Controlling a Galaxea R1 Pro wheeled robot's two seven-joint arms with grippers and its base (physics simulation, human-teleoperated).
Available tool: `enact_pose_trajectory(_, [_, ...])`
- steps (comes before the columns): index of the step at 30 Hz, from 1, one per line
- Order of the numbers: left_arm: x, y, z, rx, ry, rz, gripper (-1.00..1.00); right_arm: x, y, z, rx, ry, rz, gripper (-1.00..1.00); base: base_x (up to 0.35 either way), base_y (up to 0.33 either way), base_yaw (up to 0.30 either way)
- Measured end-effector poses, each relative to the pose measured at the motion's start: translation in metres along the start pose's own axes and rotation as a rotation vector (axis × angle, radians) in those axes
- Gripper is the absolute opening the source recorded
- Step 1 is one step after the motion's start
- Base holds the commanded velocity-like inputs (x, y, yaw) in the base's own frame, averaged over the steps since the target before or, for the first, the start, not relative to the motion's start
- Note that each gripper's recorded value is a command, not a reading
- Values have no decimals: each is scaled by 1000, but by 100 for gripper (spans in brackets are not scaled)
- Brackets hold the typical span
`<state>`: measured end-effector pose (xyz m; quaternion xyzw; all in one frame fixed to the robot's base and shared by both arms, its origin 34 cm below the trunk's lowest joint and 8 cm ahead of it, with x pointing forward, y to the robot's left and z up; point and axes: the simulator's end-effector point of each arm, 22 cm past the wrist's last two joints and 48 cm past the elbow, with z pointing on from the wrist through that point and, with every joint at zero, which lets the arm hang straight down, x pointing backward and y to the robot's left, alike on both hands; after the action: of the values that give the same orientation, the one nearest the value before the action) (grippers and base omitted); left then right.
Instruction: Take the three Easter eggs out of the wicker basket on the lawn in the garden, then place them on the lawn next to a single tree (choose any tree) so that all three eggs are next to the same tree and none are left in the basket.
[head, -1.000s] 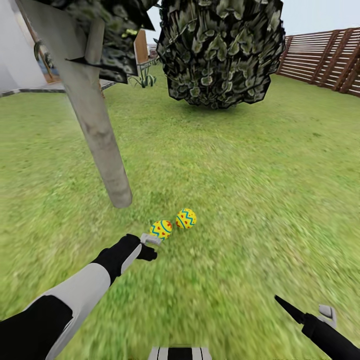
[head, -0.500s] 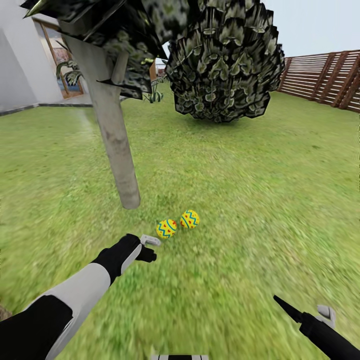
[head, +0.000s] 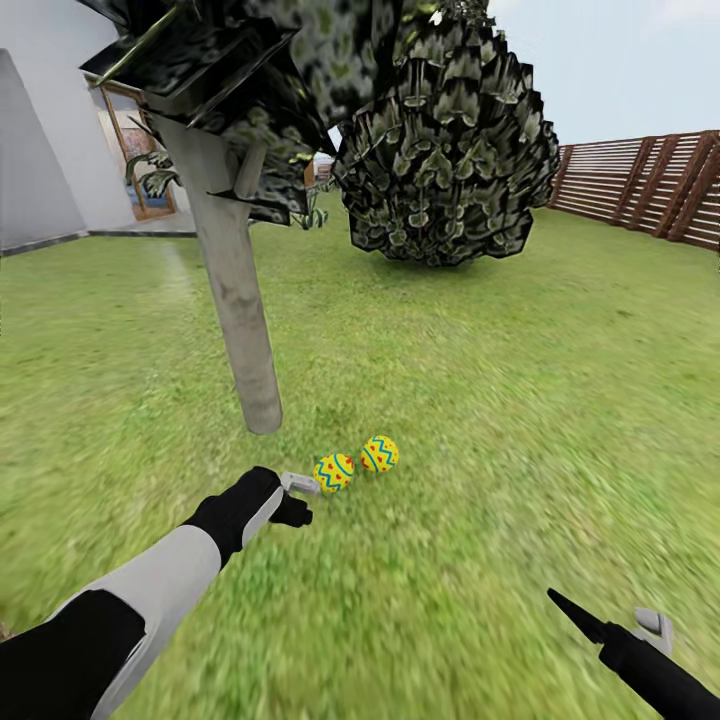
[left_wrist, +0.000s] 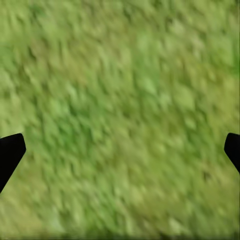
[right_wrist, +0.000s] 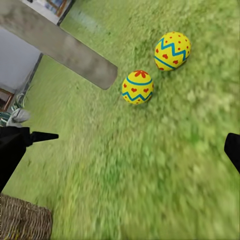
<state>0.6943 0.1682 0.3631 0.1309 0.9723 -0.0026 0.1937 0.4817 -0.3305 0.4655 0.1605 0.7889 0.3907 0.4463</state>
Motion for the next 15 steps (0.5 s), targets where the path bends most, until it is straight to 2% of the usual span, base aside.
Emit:
enact_pose_trajectory(10, [-7, 3, -23, -10, 1, 2, 100, -12, 12, -5, -22, -30, -18, 100, 0, 0, 2])
enact_pose_trajectory(15, [-11, 5, -36, -16, -2, 3, 100, -16, 19, -7, -34, -40, -32, 100, 0, 0, 82])
